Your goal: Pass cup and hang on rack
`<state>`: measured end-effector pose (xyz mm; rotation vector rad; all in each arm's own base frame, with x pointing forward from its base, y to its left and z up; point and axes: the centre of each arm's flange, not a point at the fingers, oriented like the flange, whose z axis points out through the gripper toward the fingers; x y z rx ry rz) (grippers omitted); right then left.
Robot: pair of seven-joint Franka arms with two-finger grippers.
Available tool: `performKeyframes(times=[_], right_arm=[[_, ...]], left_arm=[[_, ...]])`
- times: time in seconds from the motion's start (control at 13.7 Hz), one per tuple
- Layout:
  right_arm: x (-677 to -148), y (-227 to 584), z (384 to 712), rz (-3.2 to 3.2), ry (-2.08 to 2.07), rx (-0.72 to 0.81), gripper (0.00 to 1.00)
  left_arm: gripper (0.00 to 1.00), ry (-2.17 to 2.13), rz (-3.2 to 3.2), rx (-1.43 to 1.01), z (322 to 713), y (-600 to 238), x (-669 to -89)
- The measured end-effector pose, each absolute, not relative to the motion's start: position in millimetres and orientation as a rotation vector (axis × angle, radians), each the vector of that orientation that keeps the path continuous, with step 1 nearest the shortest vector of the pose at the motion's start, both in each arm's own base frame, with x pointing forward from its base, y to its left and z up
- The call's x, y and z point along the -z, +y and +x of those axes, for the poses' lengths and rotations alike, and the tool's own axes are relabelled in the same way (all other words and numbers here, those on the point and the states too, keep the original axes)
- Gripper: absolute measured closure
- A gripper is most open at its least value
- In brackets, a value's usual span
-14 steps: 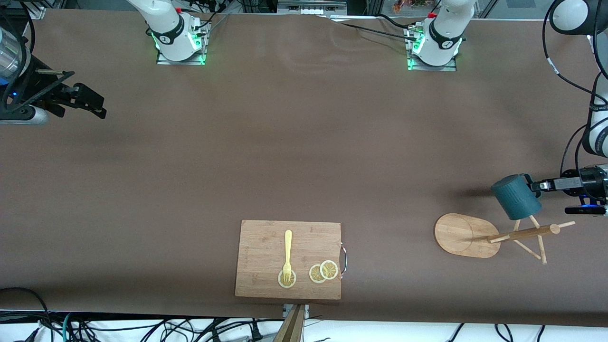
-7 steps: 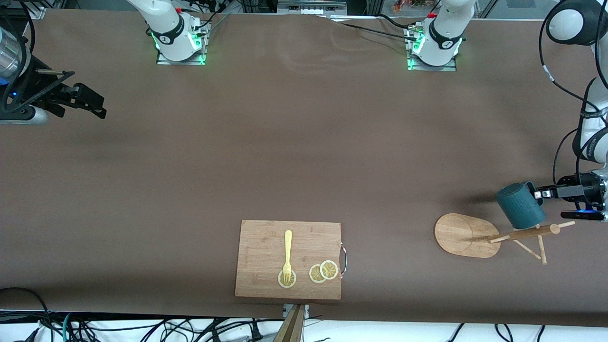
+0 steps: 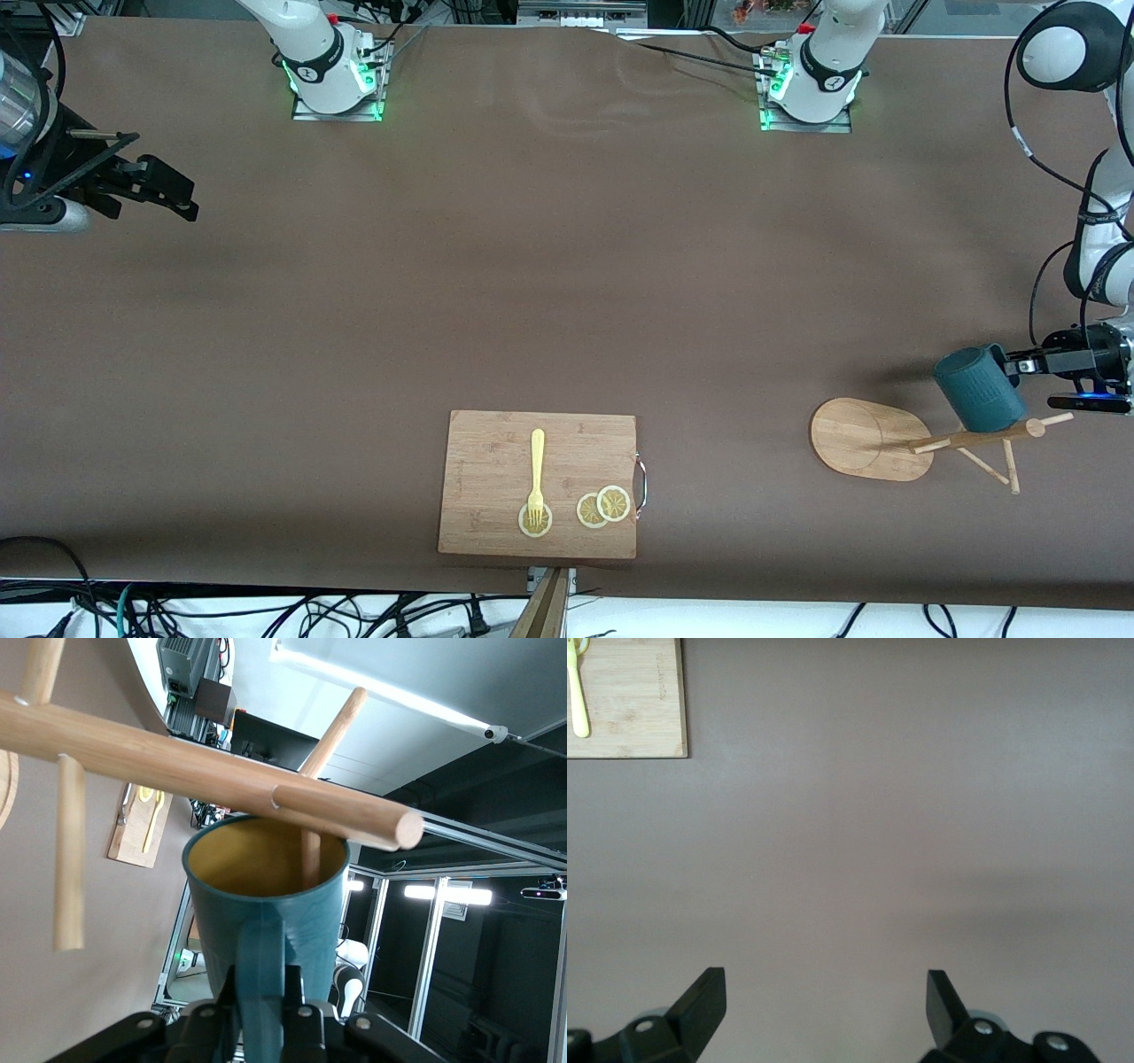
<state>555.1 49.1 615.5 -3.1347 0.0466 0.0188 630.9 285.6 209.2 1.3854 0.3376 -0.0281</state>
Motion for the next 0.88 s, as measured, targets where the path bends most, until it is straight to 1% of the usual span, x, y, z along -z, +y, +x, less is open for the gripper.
performKeyframes(times=[0.07, 0.22, 0.44, 0.51, 0.88], right_arm=[[-615.4, 49.1, 555.1, -3.135, 0.047, -0.019, 0.00], [-615.4, 49.1, 555.1, -3.135, 0.047, -0.019, 0.00], [-615.4, 49.1, 555.1, -3.135, 0.047, -0.019, 0.00], [-615.4, 49.2, 555.1, -3.135, 0.046, -0.019, 0.00], [-615.3, 49.1, 555.1, -3.135, 0.047, -0.020, 0.00]], left_arm=[[0.63, 0.337, 1.386, 0.027, 631.1, 286.0, -209.8], [0.41, 0.329, 1.392, 0.021, 632.1, 289.1, -214.2], [0.12, 0.311, 1.422, 0.015, 631.2, 299.9, -224.3], [0.00, 0.293, 1.461, 0.033, 628.2, 305.2, -228.3], [0.00, 0.161, 1.776, 0.197, 612.6, 330.2, -268.7]])
